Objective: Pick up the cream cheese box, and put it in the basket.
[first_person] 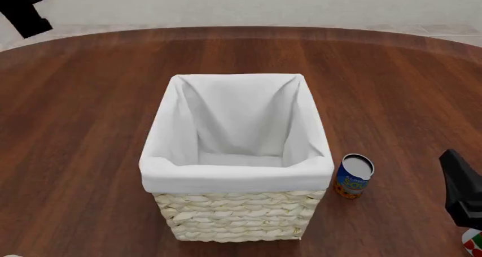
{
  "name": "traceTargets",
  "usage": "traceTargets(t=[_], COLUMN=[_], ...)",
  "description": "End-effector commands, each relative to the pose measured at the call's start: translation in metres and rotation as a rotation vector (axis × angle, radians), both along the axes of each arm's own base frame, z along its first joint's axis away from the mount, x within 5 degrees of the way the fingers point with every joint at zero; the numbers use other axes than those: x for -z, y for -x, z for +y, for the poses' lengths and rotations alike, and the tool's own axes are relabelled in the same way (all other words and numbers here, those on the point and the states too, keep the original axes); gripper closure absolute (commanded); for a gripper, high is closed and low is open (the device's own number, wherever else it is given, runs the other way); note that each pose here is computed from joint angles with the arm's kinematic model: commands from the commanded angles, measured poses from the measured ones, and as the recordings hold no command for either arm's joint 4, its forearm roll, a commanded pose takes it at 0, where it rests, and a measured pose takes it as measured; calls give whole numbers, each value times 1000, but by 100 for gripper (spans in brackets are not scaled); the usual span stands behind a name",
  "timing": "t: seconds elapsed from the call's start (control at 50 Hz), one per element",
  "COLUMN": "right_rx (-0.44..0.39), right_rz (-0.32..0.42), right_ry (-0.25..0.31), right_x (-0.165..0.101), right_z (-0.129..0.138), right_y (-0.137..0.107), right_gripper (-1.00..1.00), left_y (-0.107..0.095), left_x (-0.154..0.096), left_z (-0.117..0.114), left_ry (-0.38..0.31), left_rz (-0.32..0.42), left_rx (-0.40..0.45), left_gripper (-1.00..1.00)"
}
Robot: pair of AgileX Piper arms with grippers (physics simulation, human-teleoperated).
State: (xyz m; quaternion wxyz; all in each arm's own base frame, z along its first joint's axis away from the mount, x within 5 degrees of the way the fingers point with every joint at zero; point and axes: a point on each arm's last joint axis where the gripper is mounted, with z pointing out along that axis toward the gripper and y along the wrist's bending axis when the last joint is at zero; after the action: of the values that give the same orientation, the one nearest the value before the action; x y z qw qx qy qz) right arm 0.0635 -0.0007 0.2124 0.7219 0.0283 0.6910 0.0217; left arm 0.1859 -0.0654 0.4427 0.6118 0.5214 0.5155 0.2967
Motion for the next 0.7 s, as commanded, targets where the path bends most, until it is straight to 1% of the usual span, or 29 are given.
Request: traceTargets(t=[0.02, 0.04, 0.06, 0.08, 0.1, 0.12, 0.18, 0.2, 0.22, 0.24, 0.26, 0.28, 0.3, 0.32, 0.34, 0.36, 0.38, 0.4, 0.44, 0.48, 0.5, 0.56, 0.6, 0.62, 0.64, 0.66, 0.68, 0.7], right_rx=[-3, -4, -7, -7, -7, -8, -8, -7, -7, -7, -9, -9, -10, -10, -11, -11, -11, -10, -12, -14, -16, -17, -17, -15, -15, -16, -17, -18], right_rz=[0, 0, 0, 0, -1, -2, -2, -3, -3, -3, -2, -3, -2, -2, -3, -3, -4, -5, -5, -5, -4, -4, -3, -3, -3, -3, -2, -2], right_ry=[0, 0, 0, 0, 0, 1, 1, 0, 0, 0, -2, -1, -1, -1, -2, -2, -1, -1, -1, -2, -1, -1, -1, -1, -1, 0, -1, -1], right_x=[0, 0, 0, 0, 0, 0, 0, 0, 0, 0, 0, 0, 0, 0, 0, 0, 0, 0, 0, 0, 0, 0, 0, 0, 0, 0, 0, 0], right_z=[0, 0, 0, 0, 0, 1, 0, 0, 0, 0, 1, 1, 1, 1, 1, 1, 1, 1, 1, 1, 1, 1, 1, 1, 1, 1, 1, 1], right_y=[0, 0, 0, 0, 0, 0, 0, 0, 0, 0, 0, 0, 0, 0, 1, 1, 1, 1, 1, 1, 1, 1, 1, 1, 1, 1, 0, 0], right_gripper=[-100, -100, -100, -100, -100, -100, -100, -100, -100, -100, -100, -100, -100, -100, -100, -100, -100, -100, -100, -100, -100, -100, -100, -100, -100, -100, -100, -100], left_y=[26, 26, 29, 29, 30, 30, 30, 31, 31, 19, 18, 20, 34, 34, 44, 44, 38, 36, 42, 39, 39, 42, 29, 26, 28, 30, 30, 32], left_x=[-57, -62, -65, -65, -69, -67, -66, -66, -66, -74, -69, -68, -68, -68, -61, -61, -62, -62, -56, -58, -57, -53, -49, -48, -49, -51, -54, -56], left_z=[6, 6, 5, 5, 5, 4, 3, 1, 1, -2, -7, -8, -13, -13, -16, -16, -18, -20, -25, -27, -30, -32, -39, -41, -41, -42, -42, -43], left_ry=[278, 319, 345, 345, 375, 392, 400, 421, 421, 541, 568, 576, 602, 602, 590, 590, 627, 649, 657, 704, 724, 712, 746, 739, 748, 764, 803, 827], left_rz=[-92, -82, -73, -73, -78, -64, -64, -42, -42, 56, 98, 100, 125, 125, 127, 127, 154, 169, 203, 223, 250, 255, 329, 343, 342, 348, 370, 389], left_rx=[20, 18, 32, 32, 38, 46, 49, 62, 62, 39, 56, 65, 123, 123, 172, 172, 155, 158, 199, 197, 206, 224, 188, 184, 190, 198, 198, 204], left_gripper=[100, 100, 100, 100, 100, 100, 100, 100, 100, 100, 100, 100, 100, 100, 100, 100, 100, 100, 100, 100, 100, 100, 100, 100, 100, 100, 100, 100])
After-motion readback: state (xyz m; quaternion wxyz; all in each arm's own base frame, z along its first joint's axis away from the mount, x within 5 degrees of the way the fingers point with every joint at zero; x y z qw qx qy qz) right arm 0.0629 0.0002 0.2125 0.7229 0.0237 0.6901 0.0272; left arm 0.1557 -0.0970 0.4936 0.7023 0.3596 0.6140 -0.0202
